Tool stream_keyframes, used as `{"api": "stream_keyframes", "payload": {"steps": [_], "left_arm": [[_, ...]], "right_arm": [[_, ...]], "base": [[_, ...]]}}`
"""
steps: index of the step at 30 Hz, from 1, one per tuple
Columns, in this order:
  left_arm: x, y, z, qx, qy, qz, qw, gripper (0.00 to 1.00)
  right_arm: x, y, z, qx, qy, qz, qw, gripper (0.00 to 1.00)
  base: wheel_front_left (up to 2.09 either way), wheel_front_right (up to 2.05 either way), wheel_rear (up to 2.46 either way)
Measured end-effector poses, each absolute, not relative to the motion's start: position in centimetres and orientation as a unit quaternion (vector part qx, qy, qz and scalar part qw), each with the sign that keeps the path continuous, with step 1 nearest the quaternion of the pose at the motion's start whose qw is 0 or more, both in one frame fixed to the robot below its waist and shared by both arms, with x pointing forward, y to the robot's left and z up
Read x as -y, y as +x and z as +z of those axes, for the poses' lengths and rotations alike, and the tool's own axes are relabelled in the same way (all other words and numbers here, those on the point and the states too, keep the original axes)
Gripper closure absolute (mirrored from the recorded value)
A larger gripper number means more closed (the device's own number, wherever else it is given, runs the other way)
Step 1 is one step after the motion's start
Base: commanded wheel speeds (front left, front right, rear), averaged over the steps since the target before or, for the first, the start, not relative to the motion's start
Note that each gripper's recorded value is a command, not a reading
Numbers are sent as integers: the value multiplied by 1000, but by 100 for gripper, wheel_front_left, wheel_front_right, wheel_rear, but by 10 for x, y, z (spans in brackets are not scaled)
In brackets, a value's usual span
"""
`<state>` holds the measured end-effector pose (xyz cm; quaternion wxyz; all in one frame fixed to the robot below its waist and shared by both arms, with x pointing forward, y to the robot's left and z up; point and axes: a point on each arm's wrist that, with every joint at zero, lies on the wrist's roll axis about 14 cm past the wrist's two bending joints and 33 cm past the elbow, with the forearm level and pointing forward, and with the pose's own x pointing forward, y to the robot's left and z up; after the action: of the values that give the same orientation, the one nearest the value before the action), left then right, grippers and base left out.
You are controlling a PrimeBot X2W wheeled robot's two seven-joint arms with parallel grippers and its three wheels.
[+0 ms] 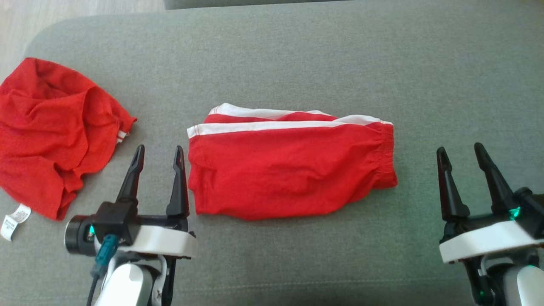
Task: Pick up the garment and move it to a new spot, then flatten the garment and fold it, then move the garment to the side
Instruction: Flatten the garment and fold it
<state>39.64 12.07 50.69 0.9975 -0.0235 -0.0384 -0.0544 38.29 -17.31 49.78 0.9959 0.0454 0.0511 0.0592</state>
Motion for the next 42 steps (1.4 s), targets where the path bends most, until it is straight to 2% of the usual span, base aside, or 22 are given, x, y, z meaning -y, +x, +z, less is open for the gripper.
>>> {"api": "stream_keyframes", "payload": {"steps": [6, 13, 25, 26, 28, 35, 42], "left_arm": [[-122, 400, 501, 31, -20, -53, 998, 0], [-118, 418, 501, 38, -19, -57, 997, 0], [-122, 425, 485, 17, -17, -46, 999, 0], [-122, 425, 485, 17, -17, -46, 999, 0], [-123, 427, 486, 20, -18, -45, 999, 0], [-121, 429, 488, 23, -20, -47, 998, 0], [-118, 429, 494, 34, -19, -51, 998, 0]], "right_arm": [[161, 388, 469, -103, 50, 77, 990, 0], [136, 421, 440, -153, 52, 117, 980, 0], [122, 416, 365, -292, 71, 136, 944, 0], [121, 418, 364, -294, 72, 139, 943, 21], [118, 422, 364, -297, 77, 145, 940, 100], [125, 424, 367, -298, 86, 148, 939, 100], [174, 422, 376, -288, 61, 107, 950, 100]], "base": [[0, 0, 0], [0, 0, 0], [0, 0, 0], [0, 0, 0], [0, 0, 0], [0, 0, 0], [0, 0, 0]]}}
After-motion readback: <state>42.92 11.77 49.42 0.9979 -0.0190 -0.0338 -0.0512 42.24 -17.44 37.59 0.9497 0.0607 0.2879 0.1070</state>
